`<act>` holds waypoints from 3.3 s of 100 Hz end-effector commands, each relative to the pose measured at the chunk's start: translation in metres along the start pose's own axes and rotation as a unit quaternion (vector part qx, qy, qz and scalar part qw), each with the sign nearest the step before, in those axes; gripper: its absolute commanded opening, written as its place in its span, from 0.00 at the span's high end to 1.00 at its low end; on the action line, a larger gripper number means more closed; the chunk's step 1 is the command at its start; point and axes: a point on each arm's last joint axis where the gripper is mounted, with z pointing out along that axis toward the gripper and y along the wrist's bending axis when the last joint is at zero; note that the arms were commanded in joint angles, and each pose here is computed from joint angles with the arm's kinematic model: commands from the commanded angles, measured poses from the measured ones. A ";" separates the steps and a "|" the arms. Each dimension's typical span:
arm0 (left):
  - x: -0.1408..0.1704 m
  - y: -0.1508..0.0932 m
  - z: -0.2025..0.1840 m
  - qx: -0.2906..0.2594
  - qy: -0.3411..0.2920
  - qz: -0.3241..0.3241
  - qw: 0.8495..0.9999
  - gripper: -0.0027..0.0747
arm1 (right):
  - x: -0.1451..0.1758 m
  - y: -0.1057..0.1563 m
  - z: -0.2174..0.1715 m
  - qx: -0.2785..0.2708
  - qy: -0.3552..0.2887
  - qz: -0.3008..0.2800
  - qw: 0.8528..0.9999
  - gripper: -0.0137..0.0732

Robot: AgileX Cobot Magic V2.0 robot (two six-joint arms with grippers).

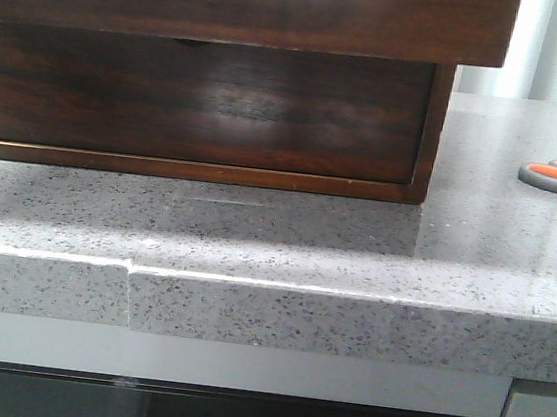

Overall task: Put scissors in drawer with both arms
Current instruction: 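Lower the right gripper over the grey-orange scissors and grasp them, then lift the scissors with the right gripper toward the open drawer, then lower the scissors into the drawer and open the right gripper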

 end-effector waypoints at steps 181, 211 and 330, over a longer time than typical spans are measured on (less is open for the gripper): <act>-0.011 0.009 0.002 -0.016 -0.031 -0.025 0.999 0.55 | -0.075 -0.005 0.090 -0.003 0.258 -0.043 0.965 0.93; -0.011 0.009 0.002 -0.016 -0.031 -0.025 0.999 0.55 | -0.110 0.016 -0.015 -0.073 0.056 -0.104 0.990 0.93; -0.011 0.009 0.002 -0.016 -0.031 -0.025 0.999 0.55 | -0.102 0.238 -0.073 -0.228 -0.114 -0.577 0.776 0.93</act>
